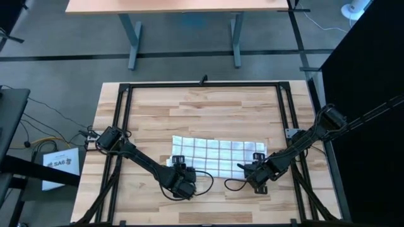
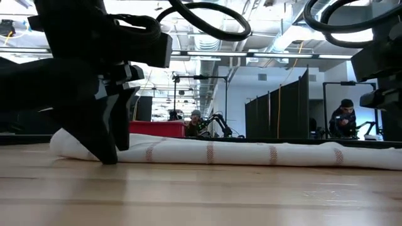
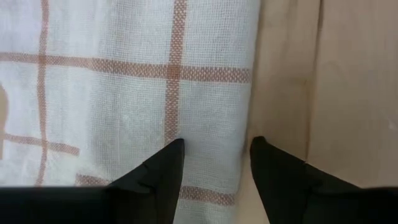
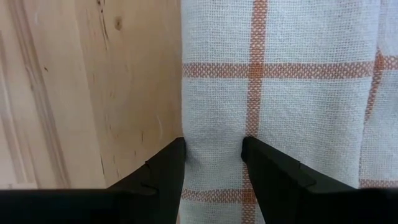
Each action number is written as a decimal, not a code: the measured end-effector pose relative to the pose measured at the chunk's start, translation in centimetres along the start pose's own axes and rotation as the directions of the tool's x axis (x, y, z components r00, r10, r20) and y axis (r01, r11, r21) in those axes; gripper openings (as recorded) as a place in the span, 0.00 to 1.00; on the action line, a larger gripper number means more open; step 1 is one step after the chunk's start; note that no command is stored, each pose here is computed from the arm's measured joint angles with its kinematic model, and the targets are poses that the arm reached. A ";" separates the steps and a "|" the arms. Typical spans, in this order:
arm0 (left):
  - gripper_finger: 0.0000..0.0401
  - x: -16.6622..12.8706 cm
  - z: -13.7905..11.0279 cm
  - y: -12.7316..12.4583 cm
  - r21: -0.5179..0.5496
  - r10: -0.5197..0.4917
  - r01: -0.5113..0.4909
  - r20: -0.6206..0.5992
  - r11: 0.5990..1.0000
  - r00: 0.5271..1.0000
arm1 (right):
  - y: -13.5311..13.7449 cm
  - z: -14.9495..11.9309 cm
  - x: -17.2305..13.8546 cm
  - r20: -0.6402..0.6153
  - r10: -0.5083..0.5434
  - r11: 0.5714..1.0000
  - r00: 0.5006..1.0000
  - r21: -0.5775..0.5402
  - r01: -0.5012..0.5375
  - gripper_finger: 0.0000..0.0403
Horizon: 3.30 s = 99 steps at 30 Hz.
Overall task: Roll towel
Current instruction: Roll the towel
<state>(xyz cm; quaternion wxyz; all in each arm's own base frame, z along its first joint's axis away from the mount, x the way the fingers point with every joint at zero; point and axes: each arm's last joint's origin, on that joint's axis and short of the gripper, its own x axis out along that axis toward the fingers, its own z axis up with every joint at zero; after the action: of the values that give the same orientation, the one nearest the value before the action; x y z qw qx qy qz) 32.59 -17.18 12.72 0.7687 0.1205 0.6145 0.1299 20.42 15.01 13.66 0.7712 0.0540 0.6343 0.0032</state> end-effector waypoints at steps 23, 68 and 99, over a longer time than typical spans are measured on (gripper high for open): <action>0.00 -3.2 0.7 1.3 -0.065 -0.232 0.229 -0.049 0.971 0.971 | 1.7 -0.6 -2.3 0.032 0.141 0.986 0.989 0.083 -0.143 0.03; 0.00 1.2 2.4 26.5 0.050 -0.531 0.530 0.007 0.847 0.847 | -15.4 1.2 -7.3 0.028 0.026 0.885 0.999 0.465 -0.036 0.03; 0.33 6.3 -1.9 35.4 -0.183 -0.305 0.314 0.076 0.932 0.949 | -25.0 -1.1 -5.3 0.184 -0.067 0.783 0.981 0.619 -0.062 0.41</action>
<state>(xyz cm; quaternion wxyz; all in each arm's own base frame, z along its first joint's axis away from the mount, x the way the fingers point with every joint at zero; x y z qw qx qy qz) 30.24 18.24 18.75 0.8016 -0.0498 0.5924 0.0633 16.71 -10.14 16.45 0.7688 0.3041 0.5211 -0.2120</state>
